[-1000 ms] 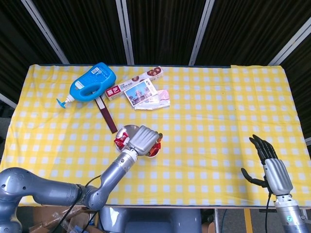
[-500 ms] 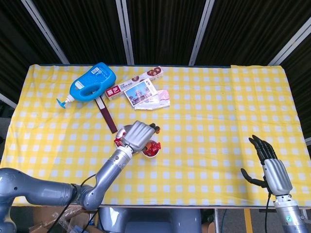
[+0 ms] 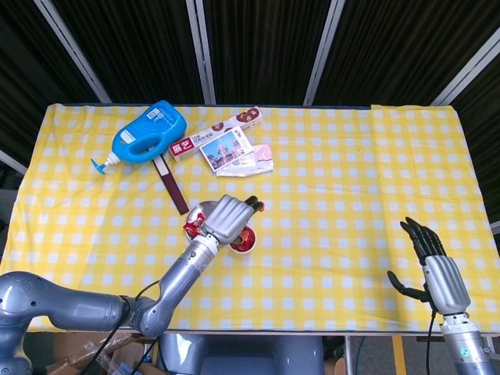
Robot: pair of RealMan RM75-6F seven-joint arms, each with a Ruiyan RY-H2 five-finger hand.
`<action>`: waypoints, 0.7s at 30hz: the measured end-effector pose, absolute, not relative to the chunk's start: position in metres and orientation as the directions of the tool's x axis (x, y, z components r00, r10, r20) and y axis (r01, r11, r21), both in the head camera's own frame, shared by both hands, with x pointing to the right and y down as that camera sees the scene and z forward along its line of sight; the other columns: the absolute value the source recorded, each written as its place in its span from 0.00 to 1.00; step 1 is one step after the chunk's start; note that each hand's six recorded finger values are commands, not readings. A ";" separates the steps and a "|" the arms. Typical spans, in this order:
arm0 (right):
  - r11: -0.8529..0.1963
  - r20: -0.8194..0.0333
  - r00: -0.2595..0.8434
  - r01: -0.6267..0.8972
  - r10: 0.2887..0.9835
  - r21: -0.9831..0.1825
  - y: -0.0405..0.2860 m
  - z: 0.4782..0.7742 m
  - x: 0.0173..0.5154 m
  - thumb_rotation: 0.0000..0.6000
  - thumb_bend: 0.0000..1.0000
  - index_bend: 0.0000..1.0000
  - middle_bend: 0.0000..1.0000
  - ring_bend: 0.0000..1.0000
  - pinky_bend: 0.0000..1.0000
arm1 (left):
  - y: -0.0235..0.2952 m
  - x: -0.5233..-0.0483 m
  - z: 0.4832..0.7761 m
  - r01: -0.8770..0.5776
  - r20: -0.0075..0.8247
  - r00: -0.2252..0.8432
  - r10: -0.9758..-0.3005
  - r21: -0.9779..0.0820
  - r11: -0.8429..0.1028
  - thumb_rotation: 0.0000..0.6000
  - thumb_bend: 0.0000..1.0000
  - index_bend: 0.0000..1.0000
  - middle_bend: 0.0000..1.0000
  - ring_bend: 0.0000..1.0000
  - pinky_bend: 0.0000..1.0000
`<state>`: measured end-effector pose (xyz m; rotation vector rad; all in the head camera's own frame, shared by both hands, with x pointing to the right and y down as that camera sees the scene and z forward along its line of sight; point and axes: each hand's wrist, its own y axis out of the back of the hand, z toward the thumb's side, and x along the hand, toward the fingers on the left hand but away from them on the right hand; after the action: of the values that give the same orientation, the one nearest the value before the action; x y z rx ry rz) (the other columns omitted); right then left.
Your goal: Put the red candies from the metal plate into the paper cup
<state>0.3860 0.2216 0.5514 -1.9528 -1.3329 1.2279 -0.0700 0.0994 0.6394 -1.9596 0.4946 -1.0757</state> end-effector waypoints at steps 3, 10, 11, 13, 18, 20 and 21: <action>-0.415 -0.408 0.127 0.483 0.904 -0.771 0.222 0.551 0.386 1.00 0.39 0.00 0.00 0.00 0.00 | 0.099 -0.073 0.639 0.053 0.505 0.553 -0.662 -0.815 -0.577 1.00 0.34 0.28 0.24 0.89 0.98; -0.415 -0.406 0.128 0.483 0.905 -0.771 0.221 0.551 0.386 1.00 0.39 0.00 0.00 0.00 0.00 | 0.093 -0.097 0.637 0.067 0.508 0.522 -0.685 -0.825 -0.561 1.00 0.34 0.29 0.56 0.90 0.98; -0.415 -0.406 0.128 0.482 0.905 -0.771 0.221 0.551 0.386 1.00 0.39 0.00 0.00 0.00 0.00 | 0.091 -0.104 0.636 0.068 0.508 0.511 -0.694 -0.828 -0.557 1.00 0.33 0.30 0.63 0.90 0.98; -0.417 -0.408 0.129 0.480 0.904 -0.772 0.221 0.551 0.386 1.00 0.39 0.00 0.00 0.00 0.00 | 0.088 -0.115 0.636 0.072 0.511 0.492 -0.705 -0.831 -0.552 1.00 0.33 0.32 0.74 0.91 0.98; -0.418 -0.410 0.128 0.476 0.903 -0.774 0.222 0.552 0.386 1.00 0.39 0.00 0.00 0.00 0.00 | 0.089 -0.149 0.644 0.107 0.555 0.437 -0.708 -0.814 -0.571 1.00 0.33 0.38 0.86 0.94 0.98; -0.419 -0.411 0.127 0.474 0.903 -0.774 0.222 0.552 0.386 1.00 0.39 0.00 0.00 0.00 0.00 | 0.091 -0.160 0.649 0.128 0.581 0.415 -0.701 -0.799 -0.587 1.00 0.33 0.38 0.89 0.96 0.99; -0.420 -0.412 0.127 0.473 0.902 -0.774 0.222 0.553 0.386 1.00 0.39 0.00 0.00 0.00 0.00 | 0.093 -0.164 0.652 0.136 0.591 0.405 -0.697 -0.793 -0.594 1.00 0.33 0.38 0.90 0.96 0.99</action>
<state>0.3860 0.2219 0.5527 -1.9504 -1.3234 1.2355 -0.1641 0.0931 0.6519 -1.8455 0.4835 -1.2869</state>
